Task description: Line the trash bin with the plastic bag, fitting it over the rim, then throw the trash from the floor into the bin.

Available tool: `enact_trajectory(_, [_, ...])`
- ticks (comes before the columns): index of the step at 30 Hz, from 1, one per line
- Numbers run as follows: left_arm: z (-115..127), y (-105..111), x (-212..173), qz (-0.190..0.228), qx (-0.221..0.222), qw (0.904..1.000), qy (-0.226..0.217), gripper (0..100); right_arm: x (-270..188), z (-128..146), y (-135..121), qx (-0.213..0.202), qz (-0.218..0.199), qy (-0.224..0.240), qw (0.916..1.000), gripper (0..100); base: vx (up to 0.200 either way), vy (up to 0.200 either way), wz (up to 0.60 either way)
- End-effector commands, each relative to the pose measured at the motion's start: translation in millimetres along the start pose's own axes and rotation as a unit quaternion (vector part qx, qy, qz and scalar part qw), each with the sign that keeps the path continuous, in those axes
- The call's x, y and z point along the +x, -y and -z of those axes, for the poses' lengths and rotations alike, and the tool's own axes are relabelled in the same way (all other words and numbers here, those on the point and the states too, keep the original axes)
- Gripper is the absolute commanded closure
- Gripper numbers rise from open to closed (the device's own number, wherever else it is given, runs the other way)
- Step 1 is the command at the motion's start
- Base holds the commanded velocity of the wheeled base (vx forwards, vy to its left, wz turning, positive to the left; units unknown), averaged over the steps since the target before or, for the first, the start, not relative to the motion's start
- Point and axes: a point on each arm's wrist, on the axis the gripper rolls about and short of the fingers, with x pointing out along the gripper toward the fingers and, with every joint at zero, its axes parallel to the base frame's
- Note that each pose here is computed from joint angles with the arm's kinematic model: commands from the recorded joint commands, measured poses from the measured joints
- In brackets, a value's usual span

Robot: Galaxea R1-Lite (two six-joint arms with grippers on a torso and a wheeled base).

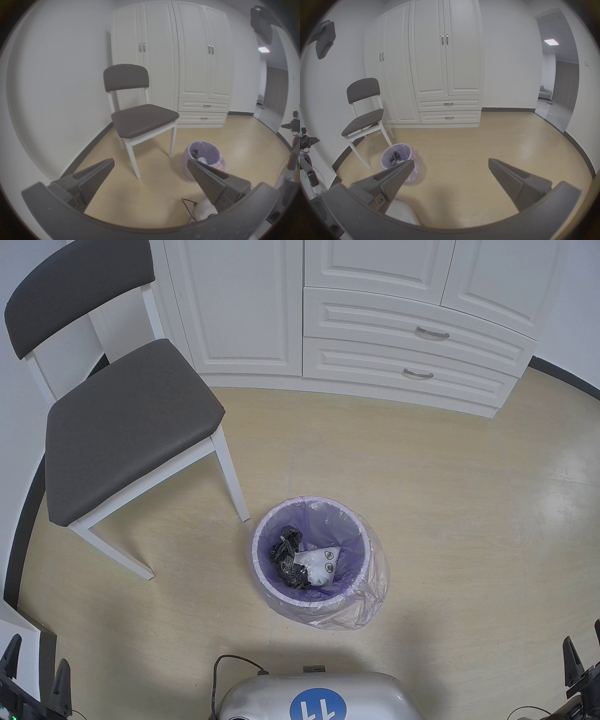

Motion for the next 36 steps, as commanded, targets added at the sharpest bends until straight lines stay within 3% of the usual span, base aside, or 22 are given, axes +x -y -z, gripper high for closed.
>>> enact_trajectory(1, [9.3,1.7,-1.0,0.029,-0.007,0.9991,-0.03,0,0.0,4.9,0.3,-0.006,0.002,0.0,1.0,0,0.0,0.0,0.0])
enact_trajectory(6, [9.3,1.5,-0.6,0.026,-0.011,0.9993,-0.026,0,-0.1,4.8,0.2,-0.029,-0.001,-0.001,0.9996,0,0.0,0.0,0.0])
enact_trajectory(8, [9.0,1.5,-0.2,0.025,-0.011,0.9994,-0.021,0,-0.6,9.1,-1.1,-0.043,-0.035,-0.028,0.9981,0,0.0,0.0,0.0])
enact_trajectory(15, [9.0,1.5,-0.2,0.025,-0.011,0.9994,-0.021,0,-0.2,8.9,-0.7,-0.021,-0.028,-0.022,0.9991,0,0.0,0.0,0.0])
enact_trajectory(36, [8.9,1.5,-0.2,0.025,-0.011,0.9994,-0.02,0,-0.2,9.3,-0.7,-0.024,-0.027,-0.022,0.9991,0,0.0,0.0,0.0])
